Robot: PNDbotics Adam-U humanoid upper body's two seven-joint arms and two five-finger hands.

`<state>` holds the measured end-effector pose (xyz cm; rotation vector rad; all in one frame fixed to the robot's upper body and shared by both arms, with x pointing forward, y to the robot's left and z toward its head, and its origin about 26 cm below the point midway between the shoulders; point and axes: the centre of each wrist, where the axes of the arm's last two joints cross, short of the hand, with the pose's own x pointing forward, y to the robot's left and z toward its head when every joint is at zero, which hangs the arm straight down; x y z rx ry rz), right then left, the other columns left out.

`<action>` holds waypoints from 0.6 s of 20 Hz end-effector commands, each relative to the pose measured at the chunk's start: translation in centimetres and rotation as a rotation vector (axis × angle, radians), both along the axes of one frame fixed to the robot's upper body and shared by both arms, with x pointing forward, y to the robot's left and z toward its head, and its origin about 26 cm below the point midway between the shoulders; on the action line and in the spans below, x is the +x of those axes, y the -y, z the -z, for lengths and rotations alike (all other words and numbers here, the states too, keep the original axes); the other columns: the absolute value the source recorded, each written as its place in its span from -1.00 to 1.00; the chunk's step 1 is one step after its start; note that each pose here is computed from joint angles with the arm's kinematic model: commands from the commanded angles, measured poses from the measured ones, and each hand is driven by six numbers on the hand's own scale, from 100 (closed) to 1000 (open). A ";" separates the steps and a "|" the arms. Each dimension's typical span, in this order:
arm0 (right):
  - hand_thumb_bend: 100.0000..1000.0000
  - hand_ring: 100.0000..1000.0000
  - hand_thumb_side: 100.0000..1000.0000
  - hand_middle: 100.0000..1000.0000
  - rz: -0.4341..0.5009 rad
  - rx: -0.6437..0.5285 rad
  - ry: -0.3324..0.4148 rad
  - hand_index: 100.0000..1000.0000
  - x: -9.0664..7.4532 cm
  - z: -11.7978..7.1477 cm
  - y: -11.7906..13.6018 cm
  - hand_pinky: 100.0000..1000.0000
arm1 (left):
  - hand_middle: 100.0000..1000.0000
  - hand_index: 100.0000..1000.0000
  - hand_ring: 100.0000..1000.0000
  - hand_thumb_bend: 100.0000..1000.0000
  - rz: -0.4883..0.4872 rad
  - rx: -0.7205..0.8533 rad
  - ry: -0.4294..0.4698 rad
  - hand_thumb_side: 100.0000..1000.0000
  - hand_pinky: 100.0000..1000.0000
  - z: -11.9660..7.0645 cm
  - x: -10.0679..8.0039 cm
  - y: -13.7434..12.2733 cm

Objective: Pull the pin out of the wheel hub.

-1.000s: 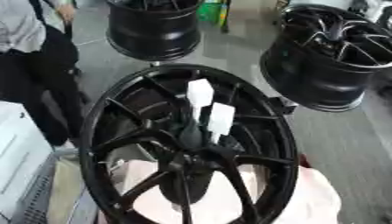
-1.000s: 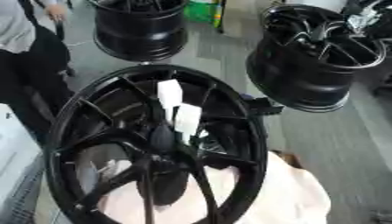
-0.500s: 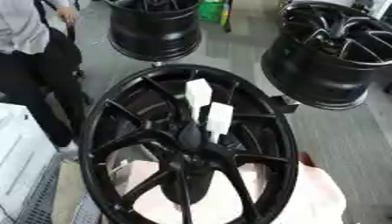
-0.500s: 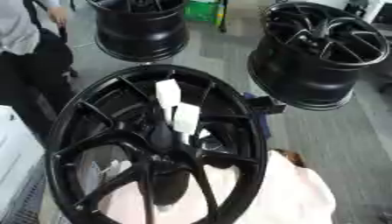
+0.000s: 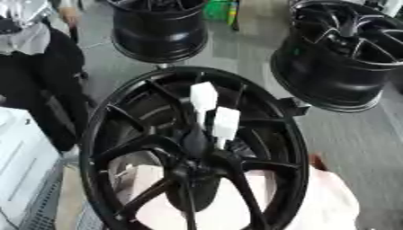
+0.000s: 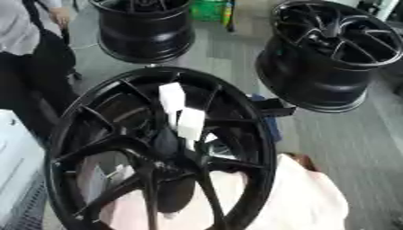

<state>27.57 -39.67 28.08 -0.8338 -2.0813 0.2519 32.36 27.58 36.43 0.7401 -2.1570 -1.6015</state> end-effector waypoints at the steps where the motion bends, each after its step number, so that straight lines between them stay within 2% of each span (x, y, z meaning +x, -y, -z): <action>1: -1.00 0.47 0.04 0.40 0.016 -0.003 0.070 0.59 -0.9 -1.1 -0.5 0.54 | 0.50 0.74 0.80 -0.25 -0.008 0.180 -0.027 -0.68 0.72 -0.9 1.3 0.0; 7: -1.00 0.45 0.08 0.39 0.026 0.034 0.074 0.58 -1.3 -0.3 -0.9 0.53 | 0.53 0.75 0.79 0.01 0.036 0.442 -0.071 -0.77 0.75 -0.8 3.7 2.5; 12: -1.00 0.44 0.09 0.38 0.016 0.039 0.078 0.58 -1.4 -0.4 -1.1 0.52 | 0.55 0.79 0.79 0.12 0.057 0.582 -0.106 -0.73 0.76 -0.3 5.3 4.0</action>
